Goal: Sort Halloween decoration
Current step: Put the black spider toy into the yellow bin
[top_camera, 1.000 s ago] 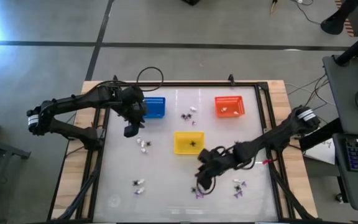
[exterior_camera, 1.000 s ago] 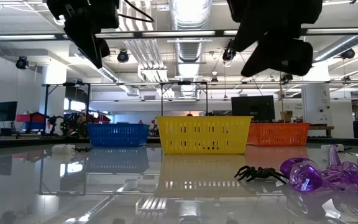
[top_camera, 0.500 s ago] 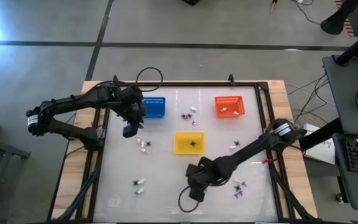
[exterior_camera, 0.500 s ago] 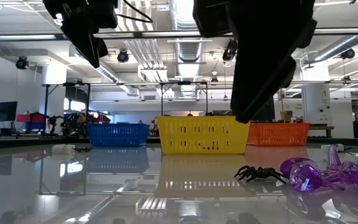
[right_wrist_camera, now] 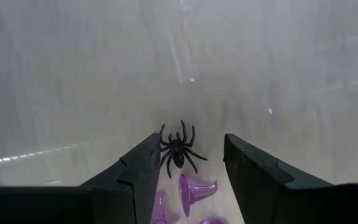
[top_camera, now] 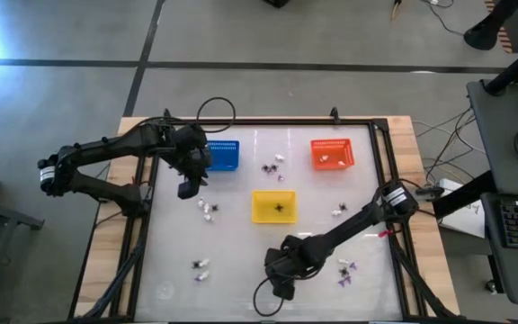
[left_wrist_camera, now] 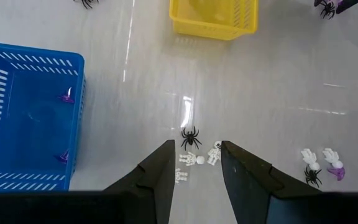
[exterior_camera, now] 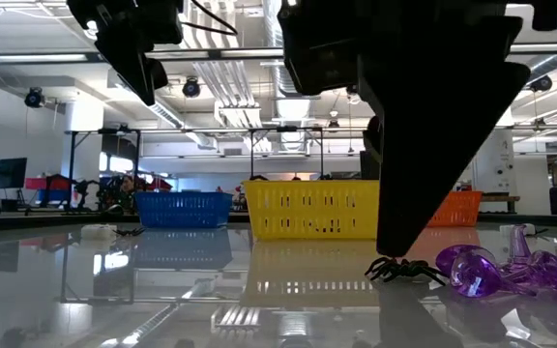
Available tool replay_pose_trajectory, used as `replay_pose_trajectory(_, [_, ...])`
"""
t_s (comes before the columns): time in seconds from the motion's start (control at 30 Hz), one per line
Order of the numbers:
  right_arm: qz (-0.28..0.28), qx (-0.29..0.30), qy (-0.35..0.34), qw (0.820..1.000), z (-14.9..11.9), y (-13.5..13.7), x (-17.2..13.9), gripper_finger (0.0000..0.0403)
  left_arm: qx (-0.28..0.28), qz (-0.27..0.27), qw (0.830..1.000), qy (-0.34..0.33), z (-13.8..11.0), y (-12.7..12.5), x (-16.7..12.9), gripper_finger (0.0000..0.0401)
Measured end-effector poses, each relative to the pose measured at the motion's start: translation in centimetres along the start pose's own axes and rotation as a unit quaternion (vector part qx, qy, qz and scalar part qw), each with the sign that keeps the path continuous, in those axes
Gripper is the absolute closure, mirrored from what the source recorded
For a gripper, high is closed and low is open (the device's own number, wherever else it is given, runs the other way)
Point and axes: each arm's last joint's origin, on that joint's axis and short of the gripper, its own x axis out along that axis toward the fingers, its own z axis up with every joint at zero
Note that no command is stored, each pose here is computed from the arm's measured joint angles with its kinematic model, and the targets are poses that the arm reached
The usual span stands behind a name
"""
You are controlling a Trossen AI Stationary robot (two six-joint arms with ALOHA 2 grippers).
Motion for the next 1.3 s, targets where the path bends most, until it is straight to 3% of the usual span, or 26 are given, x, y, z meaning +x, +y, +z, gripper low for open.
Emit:
replay_pose_trajectory(0.7, [-0.005,0.042,0.020,0.999,-0.7,0.2,1.6,0.0237,0.002,0.000,1.000,0.000,0.0,0.0,0.0,0.0289])
replay_pose_trajectory(1.13, [0.007,0.052,0.027,0.998,-0.7,0.3,1.3,0.0370,0.002,0.000,1.000,0.000,0.0,0.0,0.0,0.0289])
replay_pose_trajectory(1.3, [0.010,0.061,0.028,0.998,-0.7,0.3,1.3,0.0392,0.002,0.000,1.000,-0.001,0.0,0.0,0.0,0.0289])
